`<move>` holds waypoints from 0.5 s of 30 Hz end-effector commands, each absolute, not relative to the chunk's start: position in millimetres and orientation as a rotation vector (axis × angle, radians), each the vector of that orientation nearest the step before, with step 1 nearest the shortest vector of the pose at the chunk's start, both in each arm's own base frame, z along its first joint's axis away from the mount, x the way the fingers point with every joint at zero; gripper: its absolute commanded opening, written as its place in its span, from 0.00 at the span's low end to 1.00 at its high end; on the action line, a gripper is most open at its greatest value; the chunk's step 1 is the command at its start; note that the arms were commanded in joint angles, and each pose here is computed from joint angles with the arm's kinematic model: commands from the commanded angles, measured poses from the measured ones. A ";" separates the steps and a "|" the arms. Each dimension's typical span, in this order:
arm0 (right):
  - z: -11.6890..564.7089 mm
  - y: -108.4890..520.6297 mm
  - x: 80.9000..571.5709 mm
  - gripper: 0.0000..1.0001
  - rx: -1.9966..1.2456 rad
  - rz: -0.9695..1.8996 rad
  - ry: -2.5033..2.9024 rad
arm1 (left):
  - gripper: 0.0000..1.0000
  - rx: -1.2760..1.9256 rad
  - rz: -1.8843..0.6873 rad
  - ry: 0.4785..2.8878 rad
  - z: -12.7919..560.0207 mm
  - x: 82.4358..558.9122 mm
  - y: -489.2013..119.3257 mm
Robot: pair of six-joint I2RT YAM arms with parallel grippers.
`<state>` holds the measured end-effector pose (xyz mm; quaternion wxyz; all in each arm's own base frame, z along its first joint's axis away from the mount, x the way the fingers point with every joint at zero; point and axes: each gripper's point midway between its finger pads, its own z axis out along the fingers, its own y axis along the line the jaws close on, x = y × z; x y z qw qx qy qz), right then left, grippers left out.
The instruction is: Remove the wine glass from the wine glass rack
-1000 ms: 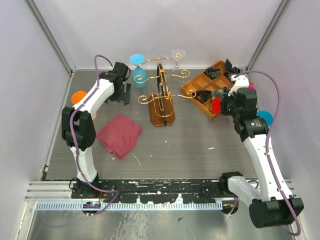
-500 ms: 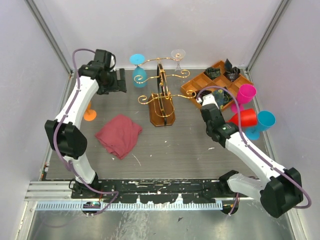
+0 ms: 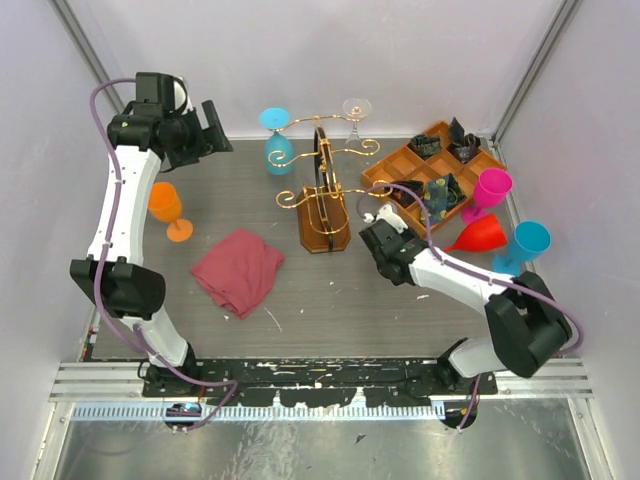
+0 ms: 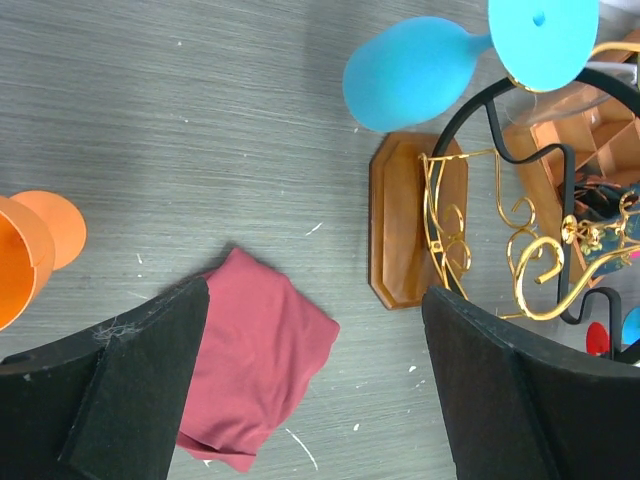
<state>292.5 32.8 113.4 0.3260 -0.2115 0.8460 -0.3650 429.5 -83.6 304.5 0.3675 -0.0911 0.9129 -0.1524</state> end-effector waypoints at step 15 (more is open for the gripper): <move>58.0 51.7 311.9 0.01 -0.367 -1.359 2.179 | 0.94 -0.408 -0.467 2.238 345.0 437.0 -44.8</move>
